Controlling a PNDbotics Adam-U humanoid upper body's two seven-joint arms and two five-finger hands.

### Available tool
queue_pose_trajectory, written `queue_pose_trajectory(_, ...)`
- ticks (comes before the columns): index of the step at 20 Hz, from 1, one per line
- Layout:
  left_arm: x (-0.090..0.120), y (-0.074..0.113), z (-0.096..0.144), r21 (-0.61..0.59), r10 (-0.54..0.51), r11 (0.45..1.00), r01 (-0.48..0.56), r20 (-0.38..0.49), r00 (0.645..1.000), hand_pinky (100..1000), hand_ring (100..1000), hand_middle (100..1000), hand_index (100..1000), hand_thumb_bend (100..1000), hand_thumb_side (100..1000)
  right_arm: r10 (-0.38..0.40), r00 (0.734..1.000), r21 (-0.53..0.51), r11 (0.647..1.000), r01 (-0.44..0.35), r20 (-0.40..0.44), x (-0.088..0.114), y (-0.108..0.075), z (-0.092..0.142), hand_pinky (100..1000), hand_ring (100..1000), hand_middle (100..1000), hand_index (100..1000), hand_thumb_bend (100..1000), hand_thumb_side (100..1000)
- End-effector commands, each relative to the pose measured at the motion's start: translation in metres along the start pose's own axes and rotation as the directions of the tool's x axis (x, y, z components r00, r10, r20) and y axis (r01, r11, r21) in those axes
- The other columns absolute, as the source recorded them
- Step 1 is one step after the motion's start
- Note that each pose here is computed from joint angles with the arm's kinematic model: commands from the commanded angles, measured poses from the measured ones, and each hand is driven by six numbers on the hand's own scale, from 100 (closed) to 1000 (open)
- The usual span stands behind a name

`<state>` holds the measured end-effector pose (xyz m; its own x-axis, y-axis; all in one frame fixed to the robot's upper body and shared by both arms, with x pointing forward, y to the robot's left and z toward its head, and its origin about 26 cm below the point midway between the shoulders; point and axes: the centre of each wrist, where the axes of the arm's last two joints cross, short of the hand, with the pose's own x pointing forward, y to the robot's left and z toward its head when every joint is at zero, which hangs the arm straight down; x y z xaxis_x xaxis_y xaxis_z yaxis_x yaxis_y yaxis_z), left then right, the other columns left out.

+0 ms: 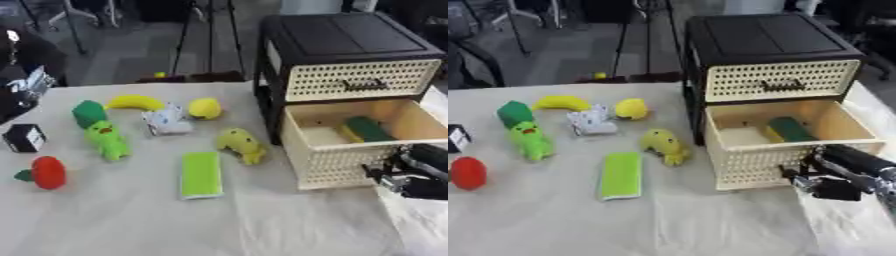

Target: Pick up objects from table and place into drawer.

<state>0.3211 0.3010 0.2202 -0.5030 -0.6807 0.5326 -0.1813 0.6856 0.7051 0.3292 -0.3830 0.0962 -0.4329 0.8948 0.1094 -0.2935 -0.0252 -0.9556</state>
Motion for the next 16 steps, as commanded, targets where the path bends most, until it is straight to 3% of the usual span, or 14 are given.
queue_pose_trajectory(1, 0.0037, 0.0116, -0.0017, 0.009, -0.04, 0.999, 0.04, 0.016, 0.999, 606, 564, 556, 662, 509, 755, 0.02, 1.0, -0.034, 0.999, -0.02, -0.015, -0.003, -0.0142, 0.0077, 100, 100, 100, 586, 152, 1000)
queue_pose_trajectory(3, 0.0035, 0.0116, -0.0016, 0.008, -0.041, 0.999, 0.04, 0.015, 0.999, 606, 564, 556, 662, 509, 756, 0.013, 1.0, -0.041, 0.999, -0.013, -0.015, -0.0029, -0.0127, 0.0078, 100, 100, 152, 657, 136, 1000)
queue_pose_trajectory(8, 0.0033, 0.0112, -0.0014, 0.007, -0.039, 0.999, 0.039, 0.015, 0.999, 606, 565, 556, 662, 509, 756, 0.002, 1.0, -0.092, 0.996, -0.004, -0.016, -0.0015, -0.0101, 0.0059, 100, 100, 178, 789, 100, 990)
queue_pose_trajectory(16, 0.0021, 0.0092, -0.0012, -0.012, -0.042, 0.999, 0.042, 0.011, 0.999, 606, 564, 555, 662, 507, 760, 0.02, 1.0, -0.157, 0.987, -0.022, -0.011, 0.0011, -0.0141, 0.0056, 100, 100, 182, 768, 100, 963)
